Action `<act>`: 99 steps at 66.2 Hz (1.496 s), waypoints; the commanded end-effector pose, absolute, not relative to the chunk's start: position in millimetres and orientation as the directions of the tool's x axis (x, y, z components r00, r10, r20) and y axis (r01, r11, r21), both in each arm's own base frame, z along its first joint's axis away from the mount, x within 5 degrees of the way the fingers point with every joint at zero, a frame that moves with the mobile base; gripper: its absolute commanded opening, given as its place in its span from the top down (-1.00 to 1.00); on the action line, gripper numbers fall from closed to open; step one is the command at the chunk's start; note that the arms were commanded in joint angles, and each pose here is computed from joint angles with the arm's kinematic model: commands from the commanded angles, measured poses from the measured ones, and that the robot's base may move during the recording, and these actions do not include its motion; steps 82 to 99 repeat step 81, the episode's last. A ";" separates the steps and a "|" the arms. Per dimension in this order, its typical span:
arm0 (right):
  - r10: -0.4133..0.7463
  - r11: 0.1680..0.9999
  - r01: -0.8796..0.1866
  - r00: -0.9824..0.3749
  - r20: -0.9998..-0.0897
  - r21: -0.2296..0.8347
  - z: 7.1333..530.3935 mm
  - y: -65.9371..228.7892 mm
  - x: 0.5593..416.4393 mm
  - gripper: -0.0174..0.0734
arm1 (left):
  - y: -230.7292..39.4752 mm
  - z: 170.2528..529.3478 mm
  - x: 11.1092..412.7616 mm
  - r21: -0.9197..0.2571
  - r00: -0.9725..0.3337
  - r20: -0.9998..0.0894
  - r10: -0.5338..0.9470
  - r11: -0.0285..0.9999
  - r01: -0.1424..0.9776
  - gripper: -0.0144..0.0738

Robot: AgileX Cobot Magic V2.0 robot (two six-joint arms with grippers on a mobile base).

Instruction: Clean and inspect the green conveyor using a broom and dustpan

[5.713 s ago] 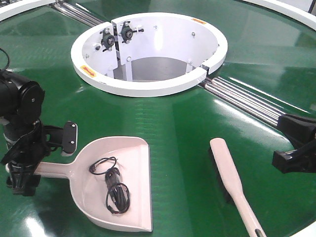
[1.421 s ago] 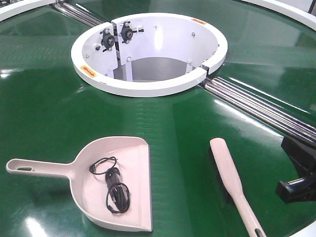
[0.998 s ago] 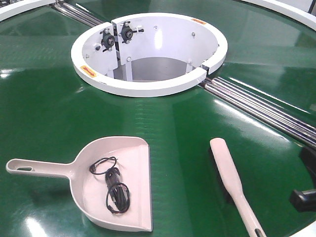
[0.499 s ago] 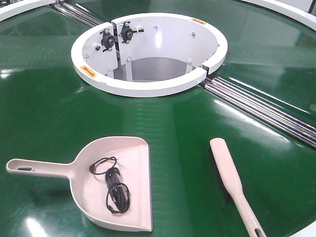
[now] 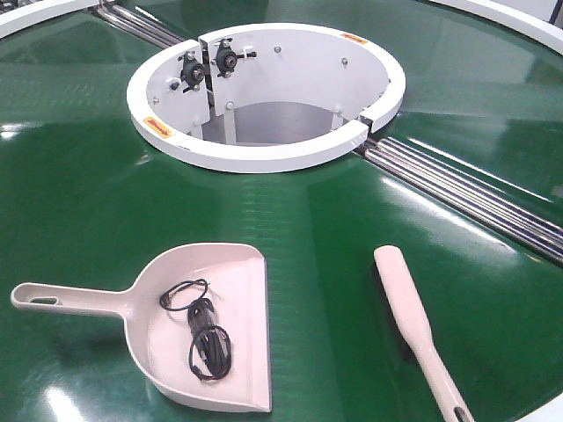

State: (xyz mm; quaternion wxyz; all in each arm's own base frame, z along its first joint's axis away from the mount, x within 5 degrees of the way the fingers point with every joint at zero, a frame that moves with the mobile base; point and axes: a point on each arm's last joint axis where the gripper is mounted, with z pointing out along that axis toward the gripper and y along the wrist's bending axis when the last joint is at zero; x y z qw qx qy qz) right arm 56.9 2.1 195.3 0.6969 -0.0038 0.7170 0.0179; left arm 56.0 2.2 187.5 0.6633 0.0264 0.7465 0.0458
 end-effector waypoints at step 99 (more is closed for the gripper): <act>0.014 1.000 -0.020 0.029 -0.999 0.014 197.0 1.2 56.8 0.63 | 2.0 186.8 56.3 0.094 -0.057 -0.994 0.092 0.995 -0.026 0.73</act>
